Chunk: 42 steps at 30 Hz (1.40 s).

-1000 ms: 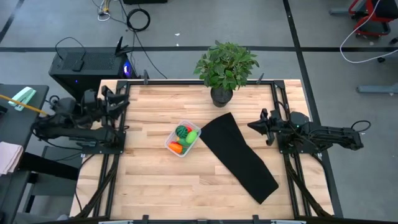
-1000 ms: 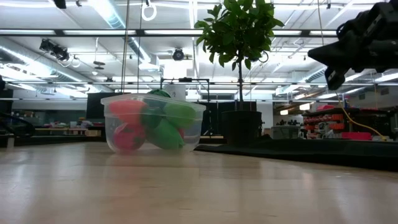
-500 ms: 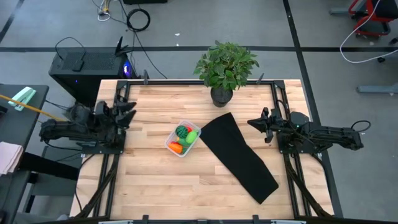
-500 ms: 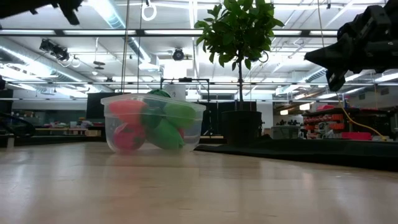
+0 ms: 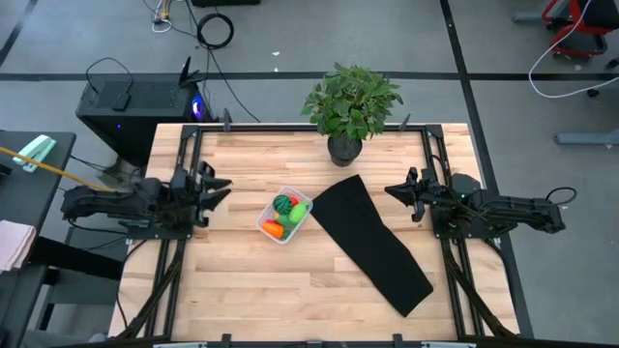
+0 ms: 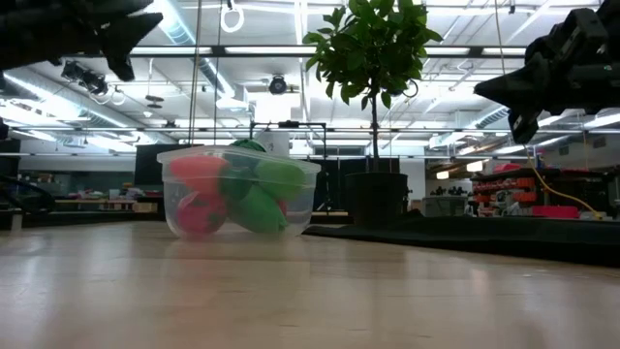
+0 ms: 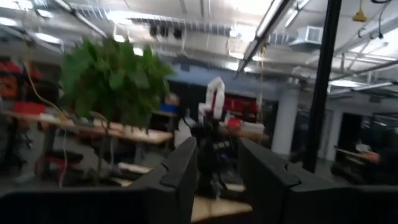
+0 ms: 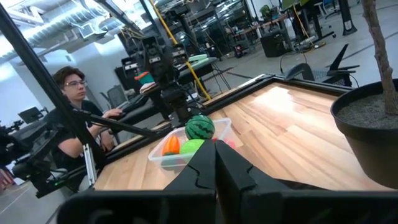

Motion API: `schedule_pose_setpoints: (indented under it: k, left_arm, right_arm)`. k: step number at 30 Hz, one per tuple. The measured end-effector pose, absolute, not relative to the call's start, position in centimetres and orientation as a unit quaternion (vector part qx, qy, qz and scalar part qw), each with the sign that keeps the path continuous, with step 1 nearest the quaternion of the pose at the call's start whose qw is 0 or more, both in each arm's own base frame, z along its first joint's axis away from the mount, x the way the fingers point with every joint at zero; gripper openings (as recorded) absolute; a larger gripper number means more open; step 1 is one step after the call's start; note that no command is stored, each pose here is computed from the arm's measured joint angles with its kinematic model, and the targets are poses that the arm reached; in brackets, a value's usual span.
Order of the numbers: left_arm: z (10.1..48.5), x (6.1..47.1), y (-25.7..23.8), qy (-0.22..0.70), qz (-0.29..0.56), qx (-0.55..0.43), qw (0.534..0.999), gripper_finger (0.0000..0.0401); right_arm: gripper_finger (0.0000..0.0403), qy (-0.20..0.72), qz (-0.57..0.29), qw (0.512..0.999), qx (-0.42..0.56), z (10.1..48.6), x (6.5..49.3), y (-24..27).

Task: Pick and placing Produce into tupperware
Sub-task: Return to Home Position

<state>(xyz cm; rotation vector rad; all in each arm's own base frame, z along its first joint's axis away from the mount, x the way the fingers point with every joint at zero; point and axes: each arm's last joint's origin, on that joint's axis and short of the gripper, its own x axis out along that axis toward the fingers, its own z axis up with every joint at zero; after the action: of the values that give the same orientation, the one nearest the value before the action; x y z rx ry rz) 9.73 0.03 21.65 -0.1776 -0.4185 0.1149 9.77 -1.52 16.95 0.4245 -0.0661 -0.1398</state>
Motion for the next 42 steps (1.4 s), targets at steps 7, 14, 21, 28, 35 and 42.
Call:
schedule_pose_setpoints:
  k: [7,14,21,28,35,42]
  left_arm:
    - [19.1,10.4,-0.1,-0.127,0.043,-0.127,0.983,0.0091]
    - [17.8,10.6,-0.1,-0.059,0.053,-0.101,0.992,0.0049]
    - [17.4,10.6,-0.1,-0.031,0.059,-0.030,0.997,0.0011]
    - [17.3,10.7,-0.1,-0.029,0.059,-0.024,0.998,0.0008]
    - [17.1,10.7,-0.1,-0.016,0.056,-0.024,0.998,0.0006]
    - [16.9,10.7,-0.1,-0.010,0.055,-0.034,0.998,0.0005]
  right_arm:
    - [0.0004,-0.030,-0.070,0.975,0.211,16.9,9.8,-1.5]
    - [0.0002,-0.023,-0.072,0.975,0.211,16.8,9.8,-1.5]
    - [0.0001,-0.017,-0.073,0.977,0.199,16.7,9.8,-1.5]
    - [0.0001,-0.013,-0.074,0.988,0.139,16.7,9.8,-1.5]
    - [0.0000,0.003,-0.045,0.997,0.061,16.7,9.9,-1.4]
    - [0.0000,0.039,0.046,0.995,0.075,16.4,10.3,-0.6]
